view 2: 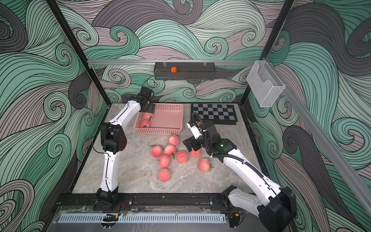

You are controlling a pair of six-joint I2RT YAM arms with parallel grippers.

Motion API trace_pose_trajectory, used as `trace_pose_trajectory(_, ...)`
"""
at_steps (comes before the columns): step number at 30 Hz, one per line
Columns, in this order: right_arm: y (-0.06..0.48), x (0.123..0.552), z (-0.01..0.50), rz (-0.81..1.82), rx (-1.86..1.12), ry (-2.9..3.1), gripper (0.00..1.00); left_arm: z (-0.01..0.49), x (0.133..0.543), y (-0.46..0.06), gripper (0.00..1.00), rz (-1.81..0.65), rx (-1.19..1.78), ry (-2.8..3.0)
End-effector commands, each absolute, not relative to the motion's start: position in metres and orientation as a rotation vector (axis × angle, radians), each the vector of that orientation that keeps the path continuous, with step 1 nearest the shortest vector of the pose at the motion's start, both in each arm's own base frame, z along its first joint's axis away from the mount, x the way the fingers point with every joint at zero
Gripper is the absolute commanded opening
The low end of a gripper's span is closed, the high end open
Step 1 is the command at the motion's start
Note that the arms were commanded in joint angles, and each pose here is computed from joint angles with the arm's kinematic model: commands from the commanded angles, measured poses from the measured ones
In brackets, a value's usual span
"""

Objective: Put the peaches into the basket
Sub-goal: Place the peach in the basket, then pick up the peach from the center of the board.

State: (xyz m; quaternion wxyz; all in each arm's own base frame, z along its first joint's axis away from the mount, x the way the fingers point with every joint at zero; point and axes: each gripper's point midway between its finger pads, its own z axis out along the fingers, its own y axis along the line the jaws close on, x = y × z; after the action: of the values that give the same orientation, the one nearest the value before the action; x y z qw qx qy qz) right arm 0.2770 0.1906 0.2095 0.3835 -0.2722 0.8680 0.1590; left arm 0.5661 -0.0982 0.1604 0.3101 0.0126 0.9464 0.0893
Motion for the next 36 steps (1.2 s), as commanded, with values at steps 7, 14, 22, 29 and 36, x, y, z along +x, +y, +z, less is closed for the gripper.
trace_pose_trajectory(7, 0.177, 0.258, 0.207, 0.414, -0.649, 2.248, 0.99, 0.199, 0.501, -0.129, 0.92, -0.002, -0.003, 2.549)
trace_pose_trajectory(14, 0.172, 0.241, 0.196, 0.472, -0.579, 2.320, 0.99, 0.198, 0.433, -0.160, 0.92, -0.155, 0.068, 2.535)
trace_pose_trajectory(22, 0.160, 0.226, 0.171, 0.488, -0.463, 2.385, 0.99, 0.175, 0.352, -0.186, 0.92, -0.300, 0.147, 2.588)
trace_pose_trajectory(29, 0.145, 0.215, 0.152, 0.450, -0.359, 2.459, 0.99, 0.184, 0.306, -0.190, 0.92, -0.407, 0.190, 2.545)
trace_pose_trajectory(36, 0.131, 0.208, 0.124, 0.336, -0.269, 2.564, 0.99, 0.186, 0.282, -0.201, 0.92, -0.575, 0.229, 2.523)
